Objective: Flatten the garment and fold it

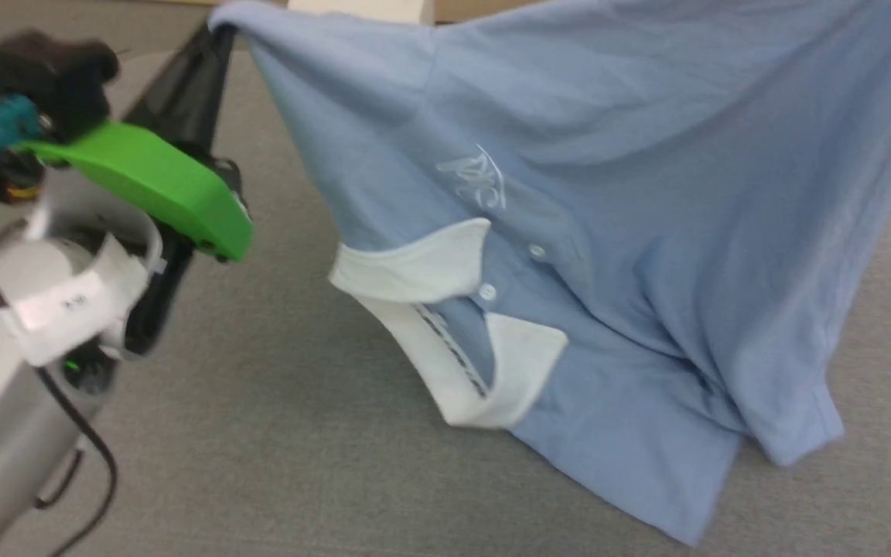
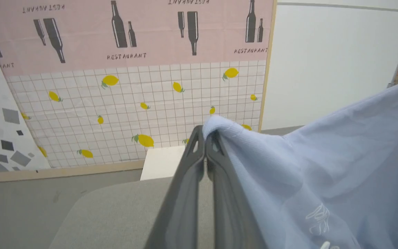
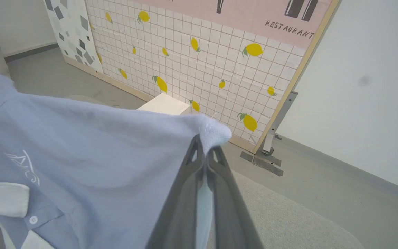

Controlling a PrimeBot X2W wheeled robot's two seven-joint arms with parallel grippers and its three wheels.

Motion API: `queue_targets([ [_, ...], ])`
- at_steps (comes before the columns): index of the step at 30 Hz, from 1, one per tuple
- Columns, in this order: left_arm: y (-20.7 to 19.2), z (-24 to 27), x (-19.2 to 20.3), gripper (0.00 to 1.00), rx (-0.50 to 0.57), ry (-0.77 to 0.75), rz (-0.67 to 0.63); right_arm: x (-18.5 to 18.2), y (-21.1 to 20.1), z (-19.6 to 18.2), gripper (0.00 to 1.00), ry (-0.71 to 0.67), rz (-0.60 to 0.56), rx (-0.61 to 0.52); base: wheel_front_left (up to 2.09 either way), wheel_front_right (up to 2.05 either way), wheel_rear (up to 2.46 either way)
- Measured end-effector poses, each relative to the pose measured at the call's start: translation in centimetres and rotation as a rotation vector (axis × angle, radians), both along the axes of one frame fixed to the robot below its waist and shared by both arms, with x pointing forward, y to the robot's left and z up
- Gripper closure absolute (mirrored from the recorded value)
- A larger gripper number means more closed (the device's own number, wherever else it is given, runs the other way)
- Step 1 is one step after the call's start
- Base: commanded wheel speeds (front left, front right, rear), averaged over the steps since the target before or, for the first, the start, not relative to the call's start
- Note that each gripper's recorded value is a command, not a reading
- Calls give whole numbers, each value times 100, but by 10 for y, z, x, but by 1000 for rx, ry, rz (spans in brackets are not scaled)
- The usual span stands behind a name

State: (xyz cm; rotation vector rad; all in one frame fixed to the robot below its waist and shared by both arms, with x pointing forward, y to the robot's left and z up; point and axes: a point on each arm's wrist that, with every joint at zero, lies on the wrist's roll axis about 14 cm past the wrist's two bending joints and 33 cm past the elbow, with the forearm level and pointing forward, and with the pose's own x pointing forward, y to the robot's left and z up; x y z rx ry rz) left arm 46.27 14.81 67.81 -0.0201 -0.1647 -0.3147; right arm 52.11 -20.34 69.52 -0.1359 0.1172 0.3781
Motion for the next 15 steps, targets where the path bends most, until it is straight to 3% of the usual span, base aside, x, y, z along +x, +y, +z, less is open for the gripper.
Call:
queue_targets([
  [8, -28, 94, 7, 100, 86, -211, -134, -29, -33, 57, 100, -166, -71, 7, 0, 0, 0],
  [15, -44, 156, 31, 100, 163, -352, -201, -17, -50, 94, 100, -283, -118, -4, 0, 0, 0],
])
